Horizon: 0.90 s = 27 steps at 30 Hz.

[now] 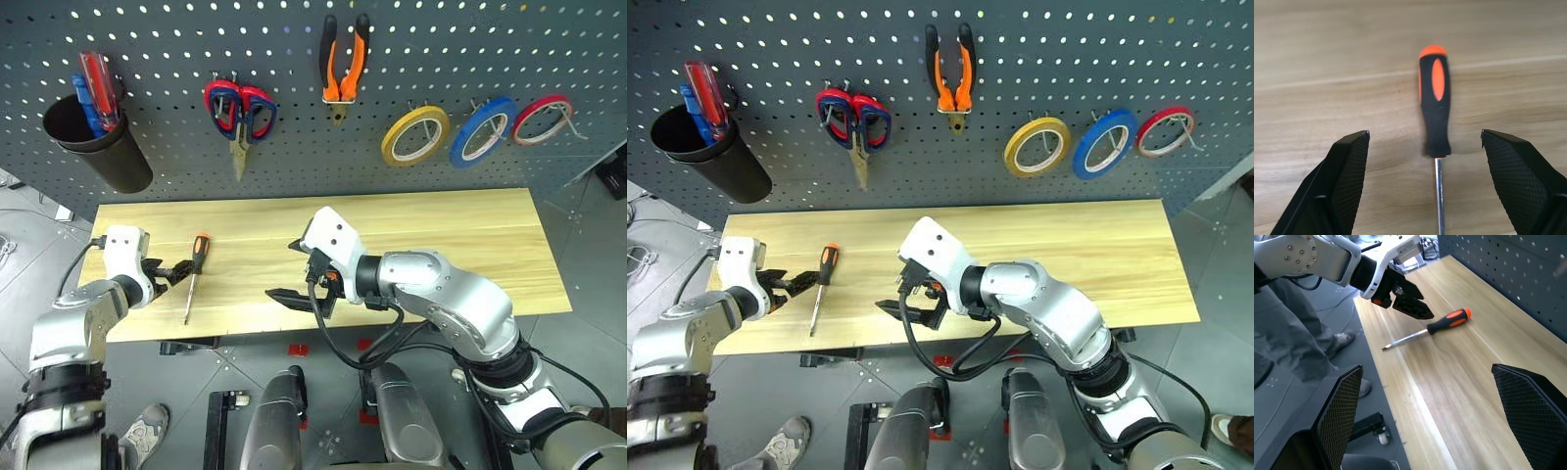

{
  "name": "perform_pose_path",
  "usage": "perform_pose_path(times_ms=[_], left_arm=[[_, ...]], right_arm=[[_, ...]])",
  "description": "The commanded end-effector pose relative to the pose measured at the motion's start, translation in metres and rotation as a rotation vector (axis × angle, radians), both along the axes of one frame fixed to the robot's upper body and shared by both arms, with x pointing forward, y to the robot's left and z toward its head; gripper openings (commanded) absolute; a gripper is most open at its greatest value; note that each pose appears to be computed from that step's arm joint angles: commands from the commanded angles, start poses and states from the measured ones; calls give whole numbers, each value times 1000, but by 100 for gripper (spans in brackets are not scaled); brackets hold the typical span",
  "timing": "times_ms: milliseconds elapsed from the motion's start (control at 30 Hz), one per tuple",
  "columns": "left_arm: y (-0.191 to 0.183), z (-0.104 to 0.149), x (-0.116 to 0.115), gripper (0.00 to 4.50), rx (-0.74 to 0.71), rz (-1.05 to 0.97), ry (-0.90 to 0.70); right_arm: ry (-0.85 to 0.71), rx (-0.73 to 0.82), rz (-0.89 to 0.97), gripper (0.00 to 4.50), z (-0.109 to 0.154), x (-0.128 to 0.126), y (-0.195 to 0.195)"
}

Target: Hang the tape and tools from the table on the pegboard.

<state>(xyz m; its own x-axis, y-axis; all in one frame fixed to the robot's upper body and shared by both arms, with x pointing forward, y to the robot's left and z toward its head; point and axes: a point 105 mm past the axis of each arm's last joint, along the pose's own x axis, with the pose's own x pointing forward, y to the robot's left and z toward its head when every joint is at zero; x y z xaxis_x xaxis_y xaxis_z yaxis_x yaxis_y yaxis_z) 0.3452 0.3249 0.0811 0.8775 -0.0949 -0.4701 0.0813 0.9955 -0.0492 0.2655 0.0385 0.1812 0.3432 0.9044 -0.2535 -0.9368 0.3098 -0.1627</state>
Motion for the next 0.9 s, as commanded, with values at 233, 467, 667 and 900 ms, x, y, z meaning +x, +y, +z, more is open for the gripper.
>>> perform_pose_path(times_ms=[233, 467, 667, 900], left_arm=[[5, -33, 18, 234, -14, 65, 117], [8, -24, 7, 70, 14, 14, 104], [1, 7, -28, 70, 169, -64, -19], [-55, 59, -57, 70, 323, -299, -289]], right_arm=[[-35, 7, 39, 450, 12, -8, 4], [-48, 13, 28, 450, 14, -3, 0], [-101, 64, 53, 450, 28, -2, -8], [-222, 101, 140, 450, 46, -9, -21]])
